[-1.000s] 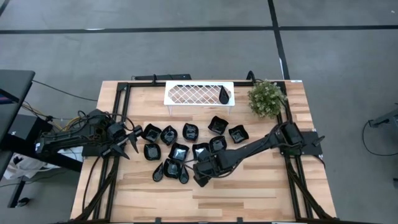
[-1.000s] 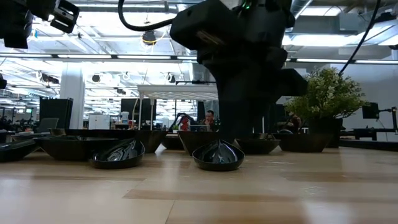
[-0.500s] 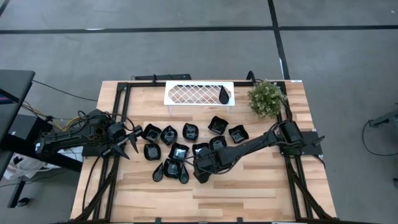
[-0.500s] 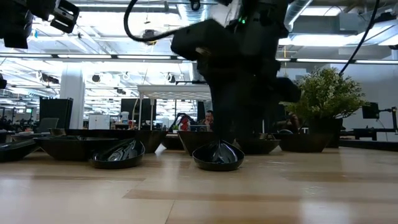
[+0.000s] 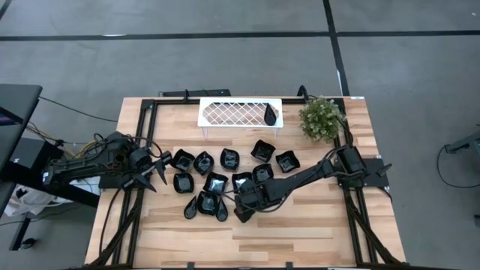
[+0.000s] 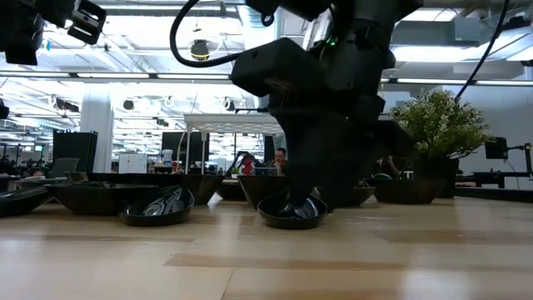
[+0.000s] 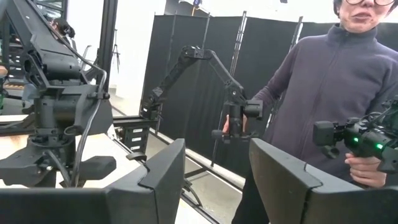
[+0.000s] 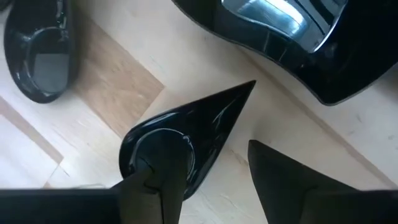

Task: Pick & Place Mini shaped plates
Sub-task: Stack the drop-shaped plate on top of the drop-shaped plate on the shelf

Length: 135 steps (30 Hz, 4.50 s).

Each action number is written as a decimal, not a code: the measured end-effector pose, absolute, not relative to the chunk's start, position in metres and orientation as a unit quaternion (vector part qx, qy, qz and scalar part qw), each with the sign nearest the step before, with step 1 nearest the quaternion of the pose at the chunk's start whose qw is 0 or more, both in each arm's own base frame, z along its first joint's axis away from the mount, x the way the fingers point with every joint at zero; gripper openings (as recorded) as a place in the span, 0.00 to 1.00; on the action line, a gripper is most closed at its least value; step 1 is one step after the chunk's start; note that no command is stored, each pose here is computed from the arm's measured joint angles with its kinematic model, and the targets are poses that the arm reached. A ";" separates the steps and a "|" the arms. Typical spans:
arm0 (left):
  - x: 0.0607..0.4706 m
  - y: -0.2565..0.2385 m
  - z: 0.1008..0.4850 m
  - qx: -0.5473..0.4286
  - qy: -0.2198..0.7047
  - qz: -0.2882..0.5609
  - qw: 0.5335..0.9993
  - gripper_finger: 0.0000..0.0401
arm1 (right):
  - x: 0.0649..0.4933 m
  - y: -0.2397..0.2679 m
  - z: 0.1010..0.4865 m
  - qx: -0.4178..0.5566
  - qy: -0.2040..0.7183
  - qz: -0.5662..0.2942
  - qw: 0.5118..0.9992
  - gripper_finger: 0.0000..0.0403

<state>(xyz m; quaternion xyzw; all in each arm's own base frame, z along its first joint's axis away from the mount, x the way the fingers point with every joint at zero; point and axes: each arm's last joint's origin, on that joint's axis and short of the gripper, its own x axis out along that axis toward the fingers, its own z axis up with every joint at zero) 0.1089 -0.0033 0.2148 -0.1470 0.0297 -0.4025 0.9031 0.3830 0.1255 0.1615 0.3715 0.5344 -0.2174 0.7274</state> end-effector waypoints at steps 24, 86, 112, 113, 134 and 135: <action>0.109 -0.003 0.215 -0.147 0.030 -0.402 0.903 0.45 | 0.383 0.125 0.162 0.366 0.528 -0.225 0.732 0.10; 0.109 -0.003 0.215 -0.147 0.029 -0.402 0.903 0.45 | 0.391 0.134 0.186 0.387 0.511 -0.222 0.735 0.00; 0.109 -0.003 0.215 -0.146 0.029 -0.402 0.903 0.45 | 0.399 0.123 0.283 0.364 0.533 -0.210 0.735 0.00; 0.109 -0.003 0.215 -0.146 0.029 -0.402 0.903 0.45 | 0.399 0.119 0.289 0.362 0.533 -0.211 0.735 0.00; 0.109 -0.003 0.216 -0.141 0.022 -0.403 0.904 0.45 | 0.363 -0.047 0.404 0.298 0.493 -0.274 0.770 0.00; 0.109 -0.003 0.216 -0.140 0.022 -0.403 0.904 0.45 | 0.356 -0.059 0.408 0.299 0.489 -0.280 0.770 0.00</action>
